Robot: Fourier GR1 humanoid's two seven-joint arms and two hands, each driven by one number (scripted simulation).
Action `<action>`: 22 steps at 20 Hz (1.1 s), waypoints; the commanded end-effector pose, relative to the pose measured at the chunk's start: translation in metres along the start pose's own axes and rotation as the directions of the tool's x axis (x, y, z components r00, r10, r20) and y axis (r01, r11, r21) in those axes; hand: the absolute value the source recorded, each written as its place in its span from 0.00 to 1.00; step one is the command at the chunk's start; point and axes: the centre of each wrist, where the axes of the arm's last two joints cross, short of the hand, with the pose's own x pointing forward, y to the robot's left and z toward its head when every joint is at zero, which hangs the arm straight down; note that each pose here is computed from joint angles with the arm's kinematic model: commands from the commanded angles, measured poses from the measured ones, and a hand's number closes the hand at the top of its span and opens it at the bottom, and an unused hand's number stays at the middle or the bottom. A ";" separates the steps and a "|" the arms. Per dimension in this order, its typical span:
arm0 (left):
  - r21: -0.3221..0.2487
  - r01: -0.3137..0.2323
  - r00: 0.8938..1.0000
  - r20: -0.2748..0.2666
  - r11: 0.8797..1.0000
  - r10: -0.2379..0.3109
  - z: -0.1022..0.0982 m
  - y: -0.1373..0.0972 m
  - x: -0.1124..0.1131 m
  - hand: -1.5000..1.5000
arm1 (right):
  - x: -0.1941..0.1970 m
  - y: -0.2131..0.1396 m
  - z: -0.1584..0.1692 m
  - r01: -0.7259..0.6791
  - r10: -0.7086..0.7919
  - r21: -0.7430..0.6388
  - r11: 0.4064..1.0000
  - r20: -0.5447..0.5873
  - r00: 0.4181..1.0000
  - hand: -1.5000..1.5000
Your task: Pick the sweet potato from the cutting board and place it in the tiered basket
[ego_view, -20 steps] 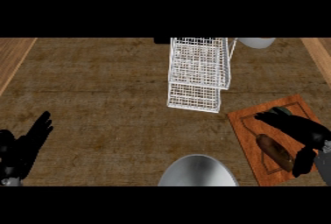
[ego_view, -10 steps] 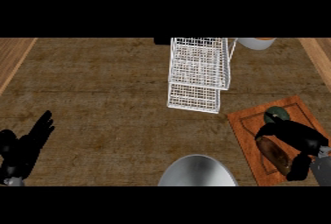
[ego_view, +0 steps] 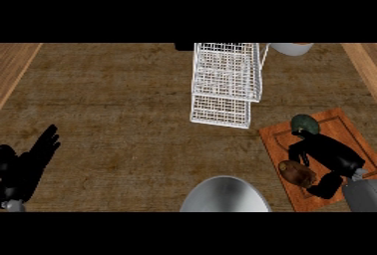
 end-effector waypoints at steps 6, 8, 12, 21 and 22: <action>-0.033 0.015 1.000 -0.004 0.999 -0.015 0.000 -0.004 0.001 0.50 | 0.153 0.017 -0.093 0.076 -0.107 -0.251 0.965 -0.113 0.988 1.00; -0.045 0.015 1.000 0.007 0.999 -0.015 -0.003 -0.006 0.004 0.50 | 0.168 0.007 -0.095 0.038 -0.093 -0.306 0.951 -0.166 0.982 1.00; -0.052 0.031 0.999 0.005 0.998 -0.031 -0.005 -0.009 0.006 0.50 | 0.204 -0.017 -0.096 -0.042 -0.089 -0.463 0.886 -0.258 0.962 1.00; -0.088 0.028 1.000 0.008 0.996 -0.028 -0.012 -0.027 0.012 0.50 | 0.300 -0.070 -0.081 -0.157 -0.213 -0.776 0.610 -0.352 0.912 1.00; -0.092 0.030 1.000 0.005 0.995 -0.030 -0.015 -0.025 0.013 0.50 | 0.311 -0.073 -0.081 -0.164 -0.226 -0.792 0.588 -0.355 0.907 1.00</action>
